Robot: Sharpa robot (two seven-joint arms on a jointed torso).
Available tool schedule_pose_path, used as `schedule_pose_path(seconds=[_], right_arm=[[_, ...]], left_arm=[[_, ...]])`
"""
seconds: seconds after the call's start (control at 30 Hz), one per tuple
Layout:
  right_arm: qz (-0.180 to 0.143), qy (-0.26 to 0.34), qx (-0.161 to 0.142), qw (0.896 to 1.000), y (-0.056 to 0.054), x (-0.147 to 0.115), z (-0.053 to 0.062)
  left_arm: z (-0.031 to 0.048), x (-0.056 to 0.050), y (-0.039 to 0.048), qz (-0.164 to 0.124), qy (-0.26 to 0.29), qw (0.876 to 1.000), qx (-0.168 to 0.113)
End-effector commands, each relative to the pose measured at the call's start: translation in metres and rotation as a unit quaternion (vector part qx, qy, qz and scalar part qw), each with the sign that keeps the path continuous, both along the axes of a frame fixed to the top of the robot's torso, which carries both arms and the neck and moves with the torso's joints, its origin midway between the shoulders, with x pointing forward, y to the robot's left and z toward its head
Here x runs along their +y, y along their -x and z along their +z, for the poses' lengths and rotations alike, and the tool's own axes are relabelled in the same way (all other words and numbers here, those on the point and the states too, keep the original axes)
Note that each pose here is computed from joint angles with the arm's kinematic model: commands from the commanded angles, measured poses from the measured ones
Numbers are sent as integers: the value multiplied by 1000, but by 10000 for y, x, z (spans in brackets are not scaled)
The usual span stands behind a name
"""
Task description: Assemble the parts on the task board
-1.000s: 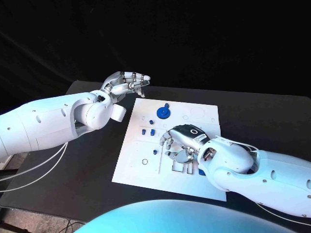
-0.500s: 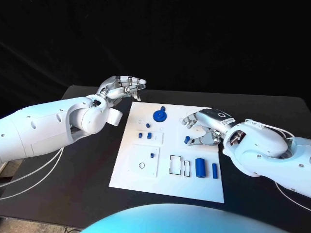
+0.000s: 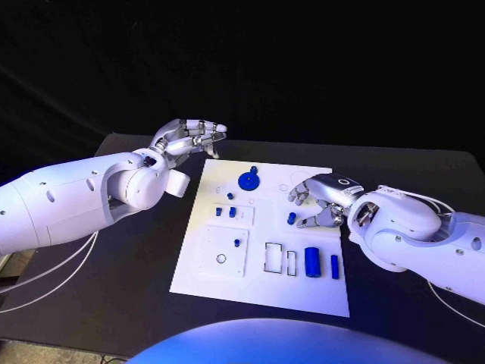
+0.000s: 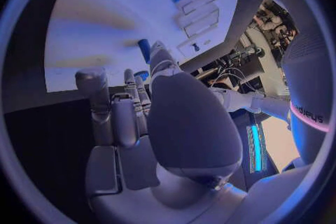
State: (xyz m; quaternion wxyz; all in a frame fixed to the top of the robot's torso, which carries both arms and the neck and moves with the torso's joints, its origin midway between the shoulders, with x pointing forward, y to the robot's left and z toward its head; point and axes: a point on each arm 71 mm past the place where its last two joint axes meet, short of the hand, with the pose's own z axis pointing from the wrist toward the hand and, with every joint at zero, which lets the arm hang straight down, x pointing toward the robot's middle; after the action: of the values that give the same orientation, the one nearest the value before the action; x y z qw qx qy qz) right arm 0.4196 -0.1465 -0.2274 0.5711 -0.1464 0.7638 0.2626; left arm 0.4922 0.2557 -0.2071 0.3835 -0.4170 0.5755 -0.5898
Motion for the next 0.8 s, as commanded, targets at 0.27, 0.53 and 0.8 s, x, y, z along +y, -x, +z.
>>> schedule_pose_path(seconds=[0.27, 0.53, 0.8], right_arm=[[13, 4, 15, 1000, -5, 71, -70], [20, 1, 21, 1000, 12, 140, -118], [21, 11, 31, 999, 15, 155, -168]], left_arm=[[10, -26, 6, -10, 3, 1000, -2], [10, -26, 8, -10, 3, 1000, -1], [10, -26, 9, -12, 3, 1000, -1]])
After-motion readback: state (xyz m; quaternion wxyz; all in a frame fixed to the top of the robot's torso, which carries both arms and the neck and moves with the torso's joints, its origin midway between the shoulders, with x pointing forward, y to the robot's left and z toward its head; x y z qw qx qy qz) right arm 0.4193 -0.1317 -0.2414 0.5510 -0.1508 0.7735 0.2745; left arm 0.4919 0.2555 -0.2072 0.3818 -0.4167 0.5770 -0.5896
